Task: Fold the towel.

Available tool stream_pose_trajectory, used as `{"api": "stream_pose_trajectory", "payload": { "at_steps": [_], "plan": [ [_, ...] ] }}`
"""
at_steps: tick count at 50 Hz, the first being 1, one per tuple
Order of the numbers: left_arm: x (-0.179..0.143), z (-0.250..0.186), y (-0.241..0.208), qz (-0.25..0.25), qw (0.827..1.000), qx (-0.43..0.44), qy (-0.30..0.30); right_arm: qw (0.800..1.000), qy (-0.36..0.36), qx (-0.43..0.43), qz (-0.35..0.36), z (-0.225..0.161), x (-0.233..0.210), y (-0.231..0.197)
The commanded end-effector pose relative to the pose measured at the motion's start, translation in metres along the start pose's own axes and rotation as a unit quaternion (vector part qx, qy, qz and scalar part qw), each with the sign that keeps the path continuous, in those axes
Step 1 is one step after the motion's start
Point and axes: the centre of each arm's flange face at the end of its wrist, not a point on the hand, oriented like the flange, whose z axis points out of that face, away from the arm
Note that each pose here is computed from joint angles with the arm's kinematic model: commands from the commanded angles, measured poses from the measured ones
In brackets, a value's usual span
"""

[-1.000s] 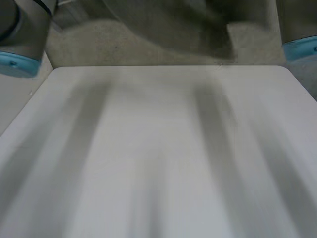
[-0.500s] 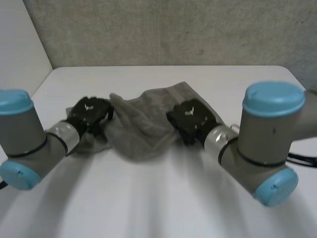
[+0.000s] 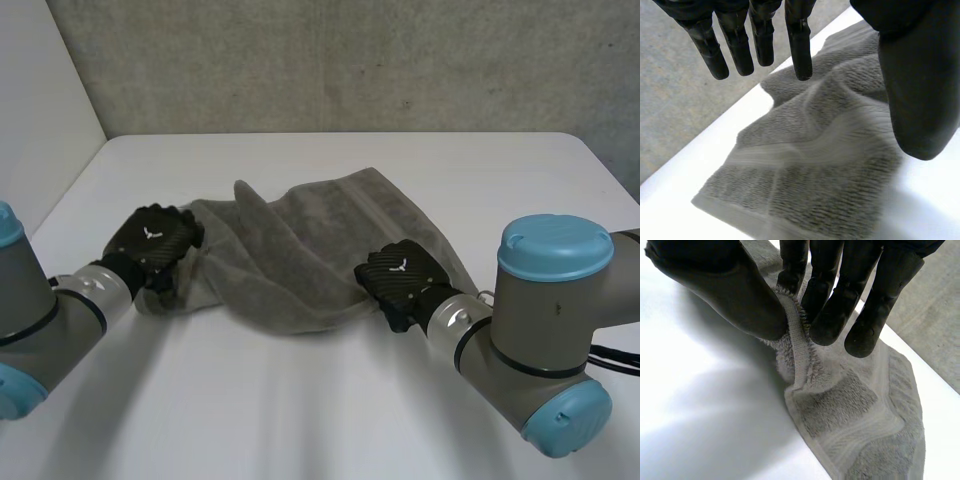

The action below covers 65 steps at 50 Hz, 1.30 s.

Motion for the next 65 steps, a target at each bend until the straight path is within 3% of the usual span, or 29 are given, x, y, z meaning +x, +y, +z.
{"api": "stream_pose_trajectory", "payload": {
  "at_steps": [1,12,20,27,34,46,55,63,65],
  "plan": [
    [0.014,0.006,0.017,0.003,1.000,-0.013,0.015,1.000,0.007,-0.004,0.003,0.000,0.006,0.004],
    [0.011,0.033,0.035,-0.001,1.000,-0.029,0.008,1.000,0.005,-0.008,0.005,-0.001,0.004,0.008],
    [-0.011,0.033,-0.001,-0.009,1.000,-0.005,-0.005,1.000,0.008,-0.008,0.005,0.001,0.006,0.008],
    [-0.031,0.047,-0.041,-0.097,0.994,0.036,0.045,1.000,0.013,-0.006,0.005,0.004,0.010,0.008],
    [-0.040,0.091,-0.020,-0.105,0.993,0.035,0.039,1.000,0.012,-0.007,0.003,0.004,0.010,0.010],
    [-0.069,0.132,0.014,-0.103,0.991,0.010,-0.079,1.000,0.008,-0.014,0.002,0.007,0.007,0.016],
    [-0.079,0.121,-0.007,-0.101,0.988,0.028,-0.117,1.000,0.009,-0.015,0.003,0.008,0.006,0.017],
    [-0.068,0.076,-0.038,-0.097,0.989,0.035,-0.105,1.000,0.008,-0.016,0.005,0.008,0.006,0.018],
    [-0.053,0.059,-0.039,-0.098,0.992,0.026,-0.079,1.000,0.005,-0.017,0.005,0.007,0.004,0.019]
  ]
}}
